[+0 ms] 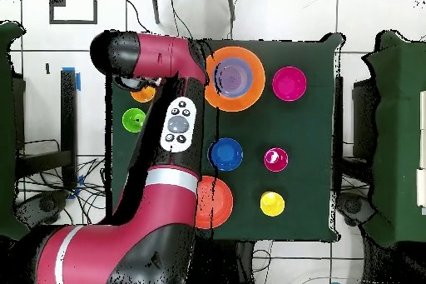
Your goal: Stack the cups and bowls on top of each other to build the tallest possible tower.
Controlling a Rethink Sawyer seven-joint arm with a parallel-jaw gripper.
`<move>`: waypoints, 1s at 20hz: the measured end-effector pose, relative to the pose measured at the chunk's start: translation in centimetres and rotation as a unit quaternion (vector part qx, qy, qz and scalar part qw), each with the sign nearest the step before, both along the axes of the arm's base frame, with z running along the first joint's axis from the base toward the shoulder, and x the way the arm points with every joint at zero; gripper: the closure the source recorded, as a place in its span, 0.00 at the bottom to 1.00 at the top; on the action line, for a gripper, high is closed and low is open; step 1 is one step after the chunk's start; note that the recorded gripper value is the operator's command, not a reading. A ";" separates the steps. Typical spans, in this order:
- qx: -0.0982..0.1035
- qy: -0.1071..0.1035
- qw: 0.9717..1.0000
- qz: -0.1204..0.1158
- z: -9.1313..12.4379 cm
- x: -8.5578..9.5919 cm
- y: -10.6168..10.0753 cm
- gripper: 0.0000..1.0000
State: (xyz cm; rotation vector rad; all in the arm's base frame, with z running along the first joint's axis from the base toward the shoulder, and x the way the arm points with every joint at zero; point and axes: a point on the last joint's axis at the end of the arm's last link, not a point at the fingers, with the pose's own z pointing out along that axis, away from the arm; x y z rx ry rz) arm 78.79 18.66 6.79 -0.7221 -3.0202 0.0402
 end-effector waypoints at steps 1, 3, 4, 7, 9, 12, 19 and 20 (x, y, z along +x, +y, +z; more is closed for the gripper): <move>0.002 -0.001 1.000 0.000 -0.1 0.0 0.1 0.00; 0.005 -0.003 1.000 -0.001 -0.3 0.0 0.2 0.00; 0.009 -0.004 1.000 -0.001 -0.6 0.0 0.3 0.00; 0.014 -0.007 1.000 -0.003 -0.9 0.1 0.4 0.00; 0.020 -0.007 1.000 -0.005 -1.3 0.0 0.5 0.00; 0.025 -0.002 1.000 -0.008 -1.9 -0.4 0.3 0.00; 0.029 0.015 0.999 -0.020 -3.2 -1.3 -1.0 0.00; 0.029 0.016 0.999 -0.021 -3.3 -1.4 -1.0 0.00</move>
